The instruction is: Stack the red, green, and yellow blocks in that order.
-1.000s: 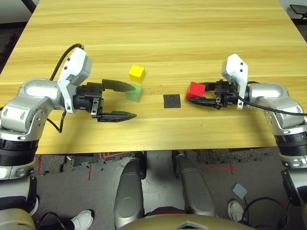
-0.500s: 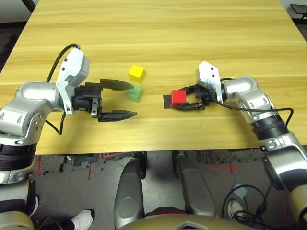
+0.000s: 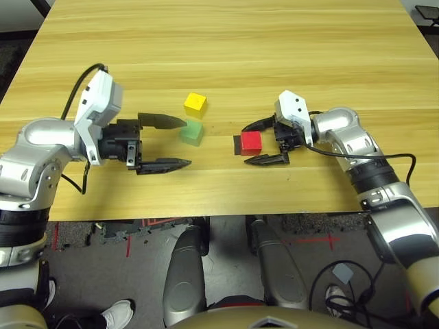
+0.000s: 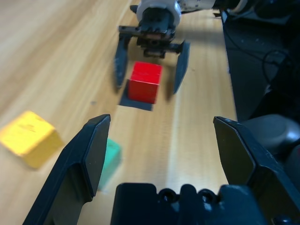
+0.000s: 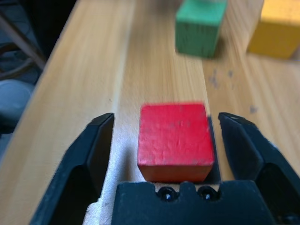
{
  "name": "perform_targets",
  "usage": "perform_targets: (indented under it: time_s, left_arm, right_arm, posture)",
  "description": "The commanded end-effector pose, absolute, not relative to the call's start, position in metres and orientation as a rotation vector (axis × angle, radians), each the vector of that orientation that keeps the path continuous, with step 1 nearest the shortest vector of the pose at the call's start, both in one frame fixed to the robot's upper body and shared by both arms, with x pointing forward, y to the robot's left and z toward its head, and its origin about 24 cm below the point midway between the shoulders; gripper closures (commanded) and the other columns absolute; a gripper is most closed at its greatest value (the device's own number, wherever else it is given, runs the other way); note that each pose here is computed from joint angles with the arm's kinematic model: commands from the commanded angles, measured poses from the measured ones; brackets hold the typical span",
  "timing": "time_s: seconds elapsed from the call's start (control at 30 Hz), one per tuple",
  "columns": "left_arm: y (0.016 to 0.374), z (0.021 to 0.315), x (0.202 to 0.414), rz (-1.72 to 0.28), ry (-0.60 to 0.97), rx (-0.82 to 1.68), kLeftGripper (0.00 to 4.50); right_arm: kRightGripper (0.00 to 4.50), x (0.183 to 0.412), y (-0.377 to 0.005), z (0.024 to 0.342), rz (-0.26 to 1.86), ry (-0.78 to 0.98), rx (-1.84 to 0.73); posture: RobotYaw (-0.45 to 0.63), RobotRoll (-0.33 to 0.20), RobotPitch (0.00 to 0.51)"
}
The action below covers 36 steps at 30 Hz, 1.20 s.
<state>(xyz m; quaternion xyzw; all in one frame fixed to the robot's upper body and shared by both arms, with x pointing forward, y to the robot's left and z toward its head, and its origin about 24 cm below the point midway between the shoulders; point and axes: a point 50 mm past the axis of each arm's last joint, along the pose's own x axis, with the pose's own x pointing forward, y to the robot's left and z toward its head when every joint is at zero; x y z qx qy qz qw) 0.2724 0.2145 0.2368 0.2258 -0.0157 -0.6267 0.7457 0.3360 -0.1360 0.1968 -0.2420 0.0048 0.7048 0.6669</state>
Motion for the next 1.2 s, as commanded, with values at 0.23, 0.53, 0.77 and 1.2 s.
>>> perform_targets:
  time_s: [0.23, 0.53, 0.77, 1.2]
  left_arm:
    - [0.199, 0.226, 0.305, -1.554, 0.068, 0.702, 0.00]
    - [0.176, 0.225, 0.337, -1.571, 0.060, 0.796, 0.00]
    - [0.181, 0.221, 0.348, -1.557, 0.122, 0.822, 0.00]
    - [0.196, 0.205, 0.355, -1.508, 0.228, 0.850, 0.00]
  right_arm:
    - [0.05, 0.305, -0.170, 0.261, 1.619, 0.032, -0.555]
    - [0.05, 0.285, -0.167, 0.257, 1.569, 0.041, -0.512]
    - [0.05, 0.278, -0.168, 0.257, 1.529, 0.038, -0.500]
    - [0.05, 0.277, -0.165, 0.259, 1.523, 0.024, -0.487]
  posture:
    - [-0.05, -0.176, 0.280]
    - [-0.14, -0.165, 0.278]
    - [-0.18, -0.161, 0.277]
    - [-0.18, -0.164, 0.283]
